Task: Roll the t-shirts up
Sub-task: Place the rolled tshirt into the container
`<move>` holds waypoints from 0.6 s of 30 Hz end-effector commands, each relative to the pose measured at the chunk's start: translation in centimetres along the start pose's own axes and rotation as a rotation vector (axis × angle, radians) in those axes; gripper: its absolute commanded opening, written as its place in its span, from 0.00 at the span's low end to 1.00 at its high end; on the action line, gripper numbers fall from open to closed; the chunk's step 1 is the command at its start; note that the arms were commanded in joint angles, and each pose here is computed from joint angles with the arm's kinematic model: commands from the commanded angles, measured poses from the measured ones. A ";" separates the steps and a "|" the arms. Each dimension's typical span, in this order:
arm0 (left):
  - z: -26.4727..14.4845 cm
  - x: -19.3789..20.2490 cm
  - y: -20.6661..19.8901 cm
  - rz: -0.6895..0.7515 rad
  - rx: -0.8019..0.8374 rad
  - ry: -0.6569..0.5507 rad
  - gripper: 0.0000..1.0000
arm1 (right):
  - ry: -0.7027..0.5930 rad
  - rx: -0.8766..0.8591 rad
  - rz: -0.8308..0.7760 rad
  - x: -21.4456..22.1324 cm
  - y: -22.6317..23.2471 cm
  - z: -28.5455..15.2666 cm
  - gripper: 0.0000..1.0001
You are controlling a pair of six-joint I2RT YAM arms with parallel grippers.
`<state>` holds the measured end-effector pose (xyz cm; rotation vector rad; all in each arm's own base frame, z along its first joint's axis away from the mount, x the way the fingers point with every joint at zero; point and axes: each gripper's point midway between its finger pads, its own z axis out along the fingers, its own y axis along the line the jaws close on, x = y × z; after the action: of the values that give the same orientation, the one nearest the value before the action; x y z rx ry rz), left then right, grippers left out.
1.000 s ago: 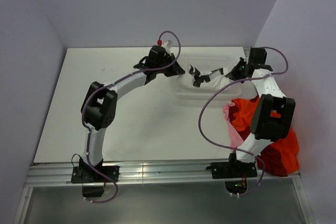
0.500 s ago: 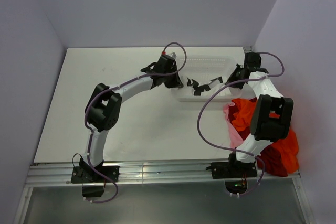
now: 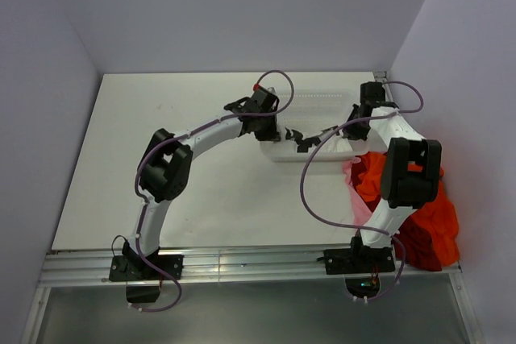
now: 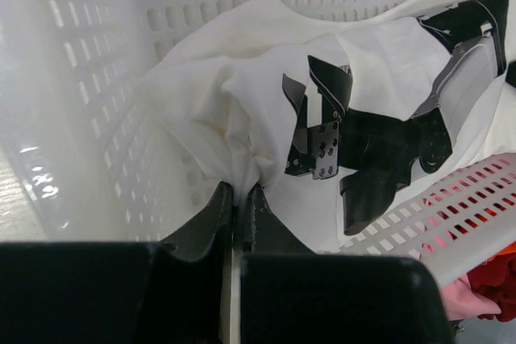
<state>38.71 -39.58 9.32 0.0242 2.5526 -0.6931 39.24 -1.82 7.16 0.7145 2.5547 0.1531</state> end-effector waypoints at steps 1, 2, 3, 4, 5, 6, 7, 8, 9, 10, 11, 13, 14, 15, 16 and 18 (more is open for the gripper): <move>0.3 0.8 0.5 0.037 -0.047 0.048 0.00 | -0.054 0.093 -0.041 -1.9 -0.5 0.1 0.00; 0.3 1.0 0.5 0.042 -0.054 0.057 0.00 | -0.061 0.123 -0.057 -2.0 -0.8 0.2 0.00; 0.4 1.2 0.7 0.043 -0.064 0.060 0.00 | -0.057 0.136 -0.076 -1.8 -0.4 0.2 0.00; 0.5 1.5 0.9 0.041 -0.072 0.069 0.00 | -0.050 0.157 -0.093 -1.6 -0.5 0.6 0.00; 0.5 1.7 1.2 0.039 -0.080 0.076 0.01 | -0.043 0.177 -0.104 -1.3 -0.7 0.6 0.00; 0.6 1.9 1.3 0.040 -0.087 0.083 0.00 | -0.052 0.196 -0.118 -1.4 -0.5 0.6 0.00; 0.9 2.1 1.7 0.038 -0.102 0.090 0.00 | -0.043 0.207 -0.122 -1.2 -0.5 1.0 0.00; 0.9 2.3 2.1 0.035 -0.119 0.099 0.00 | -0.037 0.215 -0.128 -1.0 -0.6 1.1 0.00; 0.9 2.4 2.3 0.034 -0.131 0.103 0.00 | -0.037 0.219 -0.133 -1.0 -0.6 1.1 0.00; 1.0 2.6 2.7 0.034 -0.147 0.108 0.00 | -0.036 0.222 -0.134 -0.9 -0.6 1.2 0.00; 1.0 2.7 2.8 0.031 -0.152 0.113 0.00 | -0.034 0.226 -0.136 -0.9 -0.7 1.3 0.00; 1.0 2.6 3.6 0.033 -0.196 0.105 0.00 | -0.029 0.232 -0.139 -0.6 -0.8 1.3 0.00; 0.9 2.3 3.8 0.035 -0.211 0.094 0.00 | -0.025 0.232 -0.139 -0.5 -0.9 1.4 0.00; 0.9 2.3 3.9 0.034 -0.218 0.096 0.00 | -0.024 0.230 -0.142 -0.4 -0.8 1.5 0.00; 0.8 2.4 4.1 0.033 -0.229 0.101 0.00 | -0.024 0.230 -0.140 -0.4 -0.8 1.5 0.00; 0.7 2.1 4.1 0.034 -0.237 0.094 0.00 | -0.023 0.229 -0.143 -0.3 -0.8 1.5 0.02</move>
<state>38.08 -38.42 7.30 0.0226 2.6521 -0.5261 39.32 -1.67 5.09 0.6171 2.6446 -0.1215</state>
